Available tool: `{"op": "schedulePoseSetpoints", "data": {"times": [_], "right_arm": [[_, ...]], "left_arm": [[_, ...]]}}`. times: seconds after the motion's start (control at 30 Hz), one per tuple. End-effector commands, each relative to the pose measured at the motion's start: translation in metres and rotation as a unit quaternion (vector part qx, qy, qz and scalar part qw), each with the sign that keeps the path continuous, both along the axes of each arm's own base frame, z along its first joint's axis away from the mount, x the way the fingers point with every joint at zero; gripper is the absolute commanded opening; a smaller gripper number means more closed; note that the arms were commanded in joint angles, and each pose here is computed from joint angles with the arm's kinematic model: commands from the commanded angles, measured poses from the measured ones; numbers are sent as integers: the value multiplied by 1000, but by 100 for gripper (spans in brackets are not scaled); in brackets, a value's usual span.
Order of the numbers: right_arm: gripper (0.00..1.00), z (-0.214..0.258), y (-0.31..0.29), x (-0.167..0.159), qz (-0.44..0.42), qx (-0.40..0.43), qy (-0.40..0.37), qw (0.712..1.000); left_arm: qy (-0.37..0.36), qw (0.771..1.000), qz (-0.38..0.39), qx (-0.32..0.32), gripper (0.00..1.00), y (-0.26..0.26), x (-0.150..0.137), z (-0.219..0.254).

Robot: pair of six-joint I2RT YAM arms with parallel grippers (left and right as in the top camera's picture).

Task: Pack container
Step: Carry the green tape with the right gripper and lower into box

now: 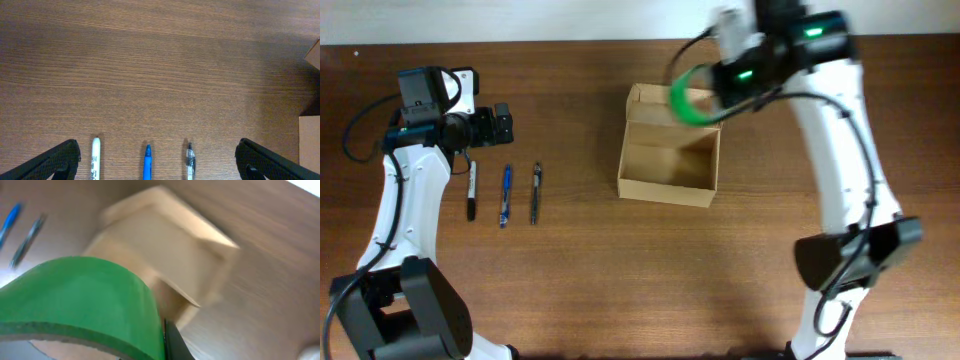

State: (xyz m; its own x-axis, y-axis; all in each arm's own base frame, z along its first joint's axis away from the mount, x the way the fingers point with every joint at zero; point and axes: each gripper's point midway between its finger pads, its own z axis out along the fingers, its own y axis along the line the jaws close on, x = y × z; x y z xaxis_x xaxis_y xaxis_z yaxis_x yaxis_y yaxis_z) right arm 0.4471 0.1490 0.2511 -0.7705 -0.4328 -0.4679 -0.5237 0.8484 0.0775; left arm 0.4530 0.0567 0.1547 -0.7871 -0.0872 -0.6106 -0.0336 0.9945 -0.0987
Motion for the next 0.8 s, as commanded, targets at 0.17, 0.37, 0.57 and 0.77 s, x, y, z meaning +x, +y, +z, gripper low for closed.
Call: {"op": "schedulePoseSetpoints", "data": {"times": [0.17, 0.37, 0.57, 0.77], "right_arm": [[4, -58, 60, -19, 155, -112, 5, 981], [4, -94, 72, -10, 164, -115, 17, 980], [4, -136, 74, -9, 165, -121, 57, 977], [4, -177, 77, -2, 164, -128, 83, 975]], "left_arm": [[-10, 1000, -8, 0, 99, 0, 4, 7], [-10, 1000, -8, 0, 99, 0, 4, 7], [-10, 1000, -8, 0, 99, 0, 4, 7], [-10, 1000, -8, 0, 99, 0, 4, 7]]}}
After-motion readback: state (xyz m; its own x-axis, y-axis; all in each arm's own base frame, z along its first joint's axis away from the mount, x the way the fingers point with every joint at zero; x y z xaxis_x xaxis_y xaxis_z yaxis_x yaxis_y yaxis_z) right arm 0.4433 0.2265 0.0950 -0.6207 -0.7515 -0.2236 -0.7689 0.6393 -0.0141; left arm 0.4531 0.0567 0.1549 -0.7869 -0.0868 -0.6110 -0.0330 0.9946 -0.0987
